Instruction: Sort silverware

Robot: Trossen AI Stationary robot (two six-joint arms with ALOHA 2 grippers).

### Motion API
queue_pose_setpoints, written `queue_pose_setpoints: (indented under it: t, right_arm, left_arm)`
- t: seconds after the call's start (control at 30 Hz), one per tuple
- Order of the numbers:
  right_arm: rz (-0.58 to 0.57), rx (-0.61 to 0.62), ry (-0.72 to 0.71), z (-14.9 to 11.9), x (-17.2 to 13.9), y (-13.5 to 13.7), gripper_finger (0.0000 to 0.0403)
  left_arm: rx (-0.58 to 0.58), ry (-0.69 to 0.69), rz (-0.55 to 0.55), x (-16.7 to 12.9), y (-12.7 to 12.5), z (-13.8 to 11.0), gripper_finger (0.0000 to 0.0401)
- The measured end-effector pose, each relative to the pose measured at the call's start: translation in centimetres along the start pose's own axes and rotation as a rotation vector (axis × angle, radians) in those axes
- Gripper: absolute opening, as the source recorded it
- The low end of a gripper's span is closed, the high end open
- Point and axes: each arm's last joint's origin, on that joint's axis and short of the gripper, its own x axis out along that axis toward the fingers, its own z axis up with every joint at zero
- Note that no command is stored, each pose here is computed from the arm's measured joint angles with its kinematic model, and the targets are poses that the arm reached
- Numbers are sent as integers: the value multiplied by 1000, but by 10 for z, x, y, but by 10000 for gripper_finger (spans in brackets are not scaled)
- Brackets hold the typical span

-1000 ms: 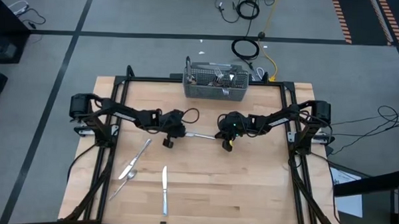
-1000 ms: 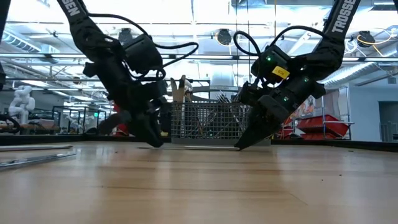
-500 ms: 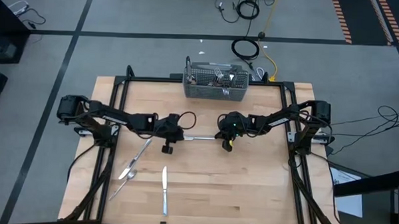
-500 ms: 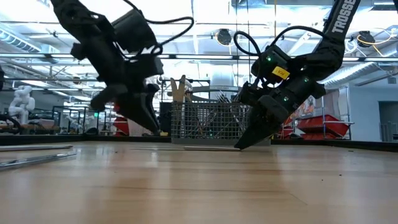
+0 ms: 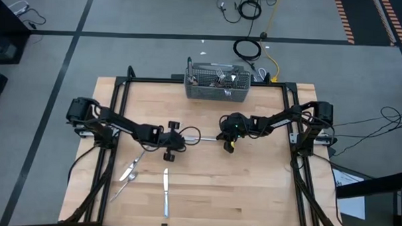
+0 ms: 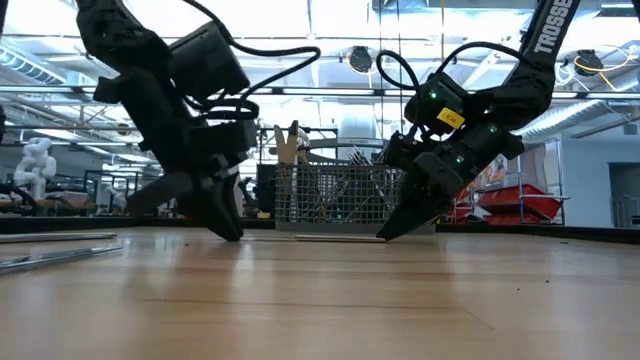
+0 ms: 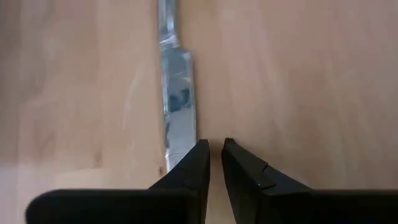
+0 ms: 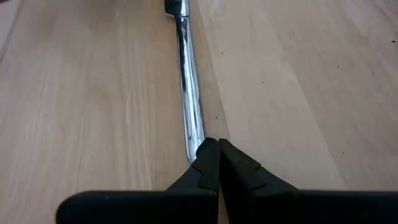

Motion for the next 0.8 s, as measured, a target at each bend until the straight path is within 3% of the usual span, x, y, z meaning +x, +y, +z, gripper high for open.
queue_pose_setpoints:
  t: [0.1, 0.27, 0.5, 0.63, 0.8]
  right_arm:
    - [2, 0, 0, 0, 0, 0, 0]
    - [3, 0, 0, 0, 0, 0, 0]
    - [25, 17, -57, 8, -5, 3, 0]
    - [9, 68, -115, 39, -11, 5, 0]
    - [-4, -26, 1, 54, 6, 3, 0]
  left_arm:
    - [-58, 17, 78, 0, 1, 0, 55]
    - [-50, 72, 232, -1, 5, -5, 55]
    - [-49, 95, 258, 3, 7, -7, 55]
    - [-153, 82, 264, 3, 8, -7, 55]
    - [-296, 22, 281, -4, 12, -2, 55]
